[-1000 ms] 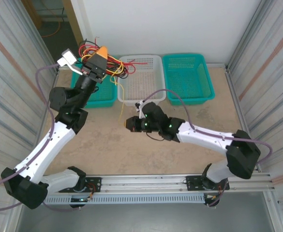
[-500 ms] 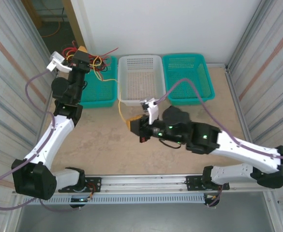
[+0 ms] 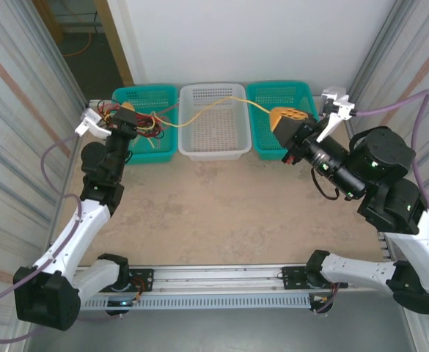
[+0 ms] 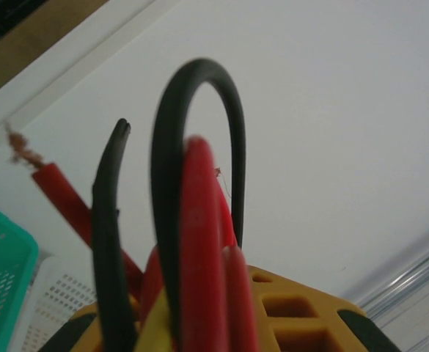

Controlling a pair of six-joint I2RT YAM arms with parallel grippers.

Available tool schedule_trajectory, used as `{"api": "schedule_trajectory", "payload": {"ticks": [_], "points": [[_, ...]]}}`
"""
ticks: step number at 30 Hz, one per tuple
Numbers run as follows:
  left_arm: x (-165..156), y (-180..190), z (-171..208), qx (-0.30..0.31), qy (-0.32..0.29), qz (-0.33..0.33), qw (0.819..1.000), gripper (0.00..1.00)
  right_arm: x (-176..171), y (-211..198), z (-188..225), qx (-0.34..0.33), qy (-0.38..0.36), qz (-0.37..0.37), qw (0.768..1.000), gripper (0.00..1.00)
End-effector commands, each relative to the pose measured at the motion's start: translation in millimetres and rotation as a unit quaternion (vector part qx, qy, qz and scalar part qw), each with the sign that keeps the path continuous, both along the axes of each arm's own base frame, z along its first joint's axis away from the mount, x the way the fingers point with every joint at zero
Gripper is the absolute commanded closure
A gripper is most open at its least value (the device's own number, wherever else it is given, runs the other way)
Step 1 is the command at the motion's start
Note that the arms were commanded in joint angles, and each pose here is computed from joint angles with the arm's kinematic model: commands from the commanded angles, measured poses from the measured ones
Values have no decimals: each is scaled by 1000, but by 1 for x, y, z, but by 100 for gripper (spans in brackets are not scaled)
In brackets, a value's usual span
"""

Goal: Untangle the cables

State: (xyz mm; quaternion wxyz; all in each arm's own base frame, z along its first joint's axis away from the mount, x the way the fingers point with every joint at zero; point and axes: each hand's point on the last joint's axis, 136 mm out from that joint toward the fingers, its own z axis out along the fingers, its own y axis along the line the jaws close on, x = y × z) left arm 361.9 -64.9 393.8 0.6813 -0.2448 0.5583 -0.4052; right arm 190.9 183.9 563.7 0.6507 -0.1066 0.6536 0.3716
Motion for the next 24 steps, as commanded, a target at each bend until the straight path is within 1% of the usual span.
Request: {"api": "schedule_trajectory", "payload": {"ticks": [1,7,10,12,13,16,18,20,22,24], "points": [[-10,13,-20,17,25,21,999,100,12,-43,20,-6,-28,-101,994,100],[-33,14,-55,36,62,0,997,100,24,-87,32,-9,-40,-199,979,100],[-44,18,-77,24,83,-8,996,100,28,-103,36,-13,-40,-236,971,100],[-51,21,-88,15,90,-15,996,100,43,-103,31,-26,-26,-254,966,100],[-54,20,-91,15,95,-20,995,100,46,-103,29,-29,-21,-256,966,100],[-62,5,-91,12,93,-65,993,100,56,-94,22,-33,-6,-243,969,100],[-64,-13,-100,-1,100,-100,990,100,65,-86,15,-39,7,-234,972,100],[-69,-35,-112,15,112,-124,986,100,71,-79,9,-41,16,-224,974,100],[-75,-53,-126,20,124,-131,983,100,76,-72,3,-42,26,-214,976,100],[-80,-69,-143,11,135,-135,982,100,78,-66,-2,-41,33,-203,978,100]]}}
